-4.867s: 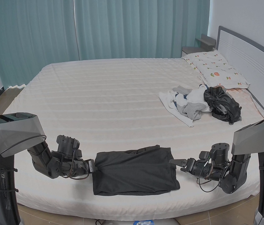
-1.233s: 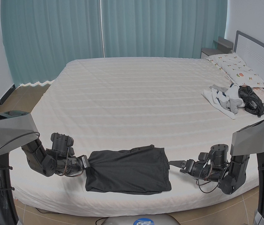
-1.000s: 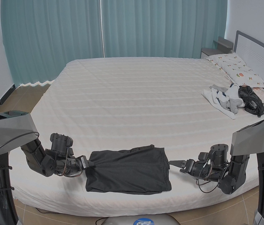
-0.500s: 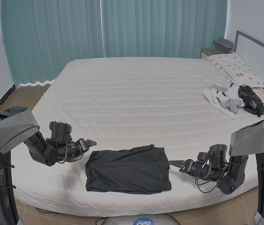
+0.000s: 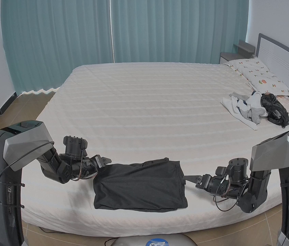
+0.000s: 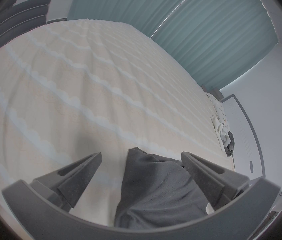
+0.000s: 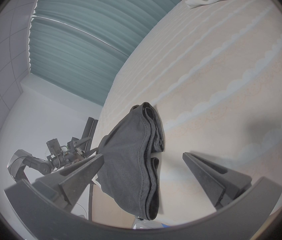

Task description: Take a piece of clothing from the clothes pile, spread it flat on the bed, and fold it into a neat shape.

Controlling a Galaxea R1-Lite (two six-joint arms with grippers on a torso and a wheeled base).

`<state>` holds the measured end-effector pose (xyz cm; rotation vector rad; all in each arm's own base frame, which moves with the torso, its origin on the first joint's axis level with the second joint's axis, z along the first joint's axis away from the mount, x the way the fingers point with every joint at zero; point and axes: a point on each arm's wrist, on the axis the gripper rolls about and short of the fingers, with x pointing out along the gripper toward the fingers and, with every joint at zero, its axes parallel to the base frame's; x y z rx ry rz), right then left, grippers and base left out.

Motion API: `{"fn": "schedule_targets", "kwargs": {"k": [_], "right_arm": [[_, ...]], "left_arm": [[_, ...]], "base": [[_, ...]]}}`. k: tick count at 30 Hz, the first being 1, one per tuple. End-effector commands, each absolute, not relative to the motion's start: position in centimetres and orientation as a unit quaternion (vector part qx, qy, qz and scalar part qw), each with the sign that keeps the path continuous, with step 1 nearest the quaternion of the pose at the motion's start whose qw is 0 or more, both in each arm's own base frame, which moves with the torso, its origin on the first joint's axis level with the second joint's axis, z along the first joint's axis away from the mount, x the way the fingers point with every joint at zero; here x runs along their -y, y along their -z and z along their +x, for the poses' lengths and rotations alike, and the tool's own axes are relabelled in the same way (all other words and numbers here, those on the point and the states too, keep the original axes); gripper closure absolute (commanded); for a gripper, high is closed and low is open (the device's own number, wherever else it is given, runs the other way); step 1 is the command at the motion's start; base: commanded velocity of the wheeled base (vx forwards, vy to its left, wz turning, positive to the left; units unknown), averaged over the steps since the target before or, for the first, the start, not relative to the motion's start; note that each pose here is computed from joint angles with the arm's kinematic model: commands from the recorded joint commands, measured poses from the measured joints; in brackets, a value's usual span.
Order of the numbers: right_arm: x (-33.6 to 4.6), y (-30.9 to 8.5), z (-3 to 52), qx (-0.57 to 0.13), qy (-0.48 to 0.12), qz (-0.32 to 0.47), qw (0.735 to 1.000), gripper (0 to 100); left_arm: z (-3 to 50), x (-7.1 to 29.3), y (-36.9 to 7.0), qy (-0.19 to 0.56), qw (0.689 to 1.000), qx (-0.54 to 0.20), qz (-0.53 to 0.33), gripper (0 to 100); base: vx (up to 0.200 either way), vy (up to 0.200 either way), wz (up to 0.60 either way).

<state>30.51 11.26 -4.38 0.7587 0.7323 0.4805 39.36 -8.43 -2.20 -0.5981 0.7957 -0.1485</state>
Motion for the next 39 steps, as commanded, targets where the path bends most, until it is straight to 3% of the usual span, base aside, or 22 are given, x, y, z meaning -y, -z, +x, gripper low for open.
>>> {"fn": "schedule_targets", "kwargs": {"k": [1,11,18,34,35,39], "right_arm": [[-11.3,4.4,30.5,-0.347,-0.227,0.358,0.836,0],[-11.9,4.4,30.8,-0.342,-0.237,0.356,0.837,0],[-12.9,4.5,30.7,-0.346,-0.248,0.343,0.837,0],[-14.7,5.8,29.5,-0.374,-0.291,0.240,0.847,0],[-14.7,5.8,29.5,-0.375,-0.290,0.239,0.847,100],[-14.7,5.7,29.3,-0.385,-0.291,0.228,0.846,100]], "left_arm": [[39.6,8.5,2.7,0.070,0.875,-0.384,-0.287,100],[40.4,8.4,2.7,0.007,0.884,-0.353,-0.305,100],[40.7,8.5,3.0,0.004,0.890,-0.336,-0.309,100],[40.9,8.6,3.5,-0.004,0.893,-0.331,-0.306,100],[40.9,8.6,3.5,-0.004,0.893,-0.331,-0.306,100],[41.0,8.6,3.7,-0.005,0.893,-0.331,-0.306,100]], "base": [[0.000,0.000,0.00],[0.000,0.000,0.00],[0.000,0.000,0.00],[0.000,0.000,0.00],[0.000,0.000,0.00],[0.000,0.000,0.00]]}}
